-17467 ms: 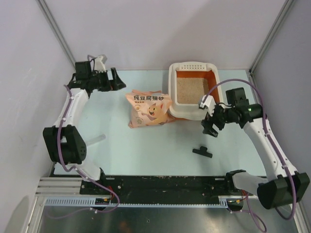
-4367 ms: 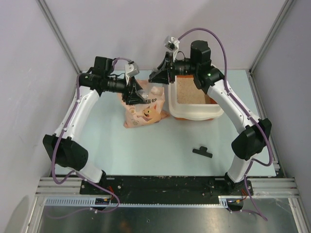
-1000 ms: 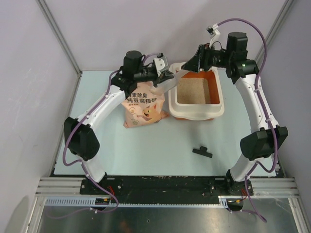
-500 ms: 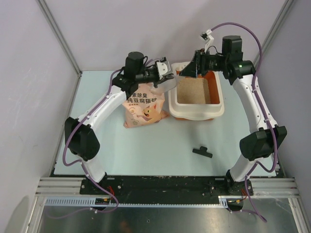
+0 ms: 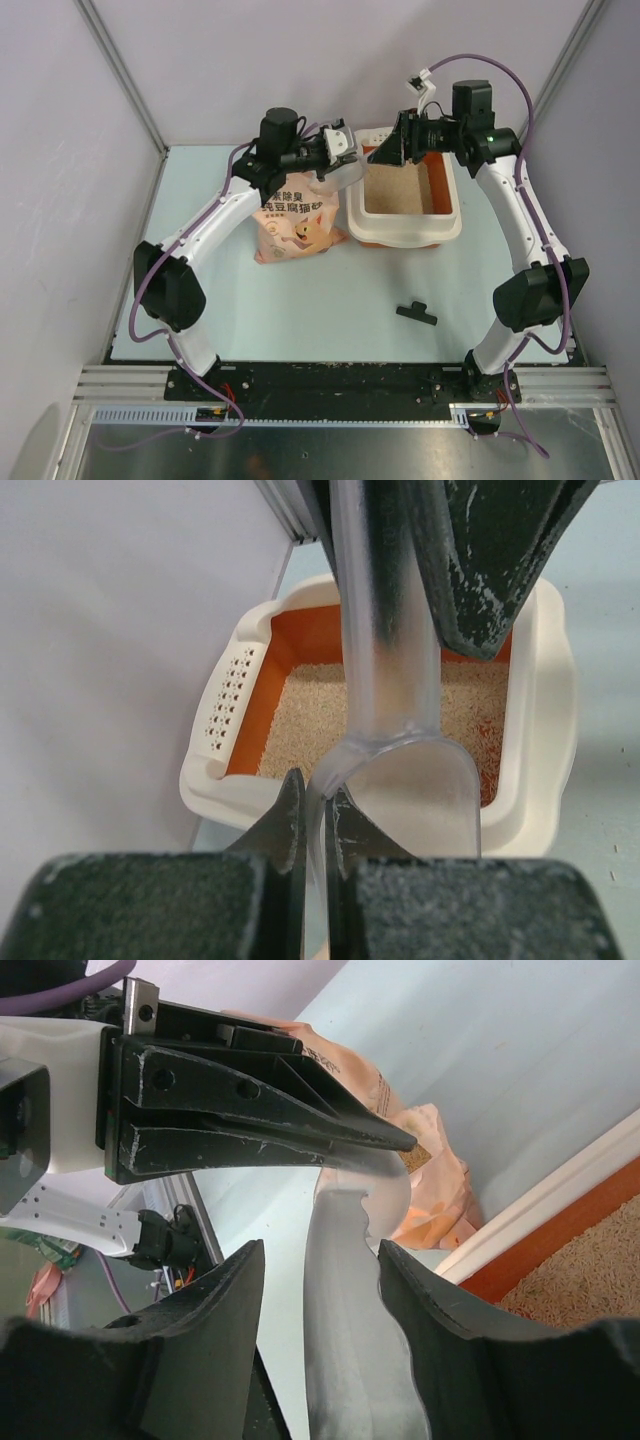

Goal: Fill the litter box with clean litter

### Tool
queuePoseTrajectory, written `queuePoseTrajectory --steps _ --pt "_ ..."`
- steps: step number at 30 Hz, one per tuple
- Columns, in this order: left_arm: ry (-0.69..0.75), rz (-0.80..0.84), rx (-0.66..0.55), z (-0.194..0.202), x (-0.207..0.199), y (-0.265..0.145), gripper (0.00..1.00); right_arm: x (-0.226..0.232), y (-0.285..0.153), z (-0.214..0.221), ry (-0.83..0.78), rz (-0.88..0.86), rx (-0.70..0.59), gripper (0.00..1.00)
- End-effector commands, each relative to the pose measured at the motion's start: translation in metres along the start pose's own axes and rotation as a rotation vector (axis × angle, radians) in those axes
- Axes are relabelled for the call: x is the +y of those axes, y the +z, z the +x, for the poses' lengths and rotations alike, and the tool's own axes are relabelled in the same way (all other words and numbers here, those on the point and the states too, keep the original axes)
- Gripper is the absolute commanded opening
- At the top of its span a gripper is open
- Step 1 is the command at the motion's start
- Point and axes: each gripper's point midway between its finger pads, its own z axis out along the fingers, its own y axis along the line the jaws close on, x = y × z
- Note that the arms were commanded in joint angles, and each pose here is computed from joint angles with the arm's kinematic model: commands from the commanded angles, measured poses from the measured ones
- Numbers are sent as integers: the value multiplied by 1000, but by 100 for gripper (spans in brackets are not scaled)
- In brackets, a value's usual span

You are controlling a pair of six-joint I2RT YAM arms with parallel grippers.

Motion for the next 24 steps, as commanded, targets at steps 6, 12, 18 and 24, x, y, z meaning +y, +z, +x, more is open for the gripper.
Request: queuePoseTrajectory --steps 6,12,18,24 --pt "10 -3 -55 -26 3 -3 0 18 -8 -15 -70 -6 -54 51" --pt "-19 3 -51 -24 0 -1 0 16 -5 -18 -69 -10 -62 47" --pt "-36 6 -57 -25 2 2 0 13 -2 -16 -77 -5 -56 35" --pt "-36 -7 -58 -27 6 3 0 7 0 -11 -99 26 -36 4"
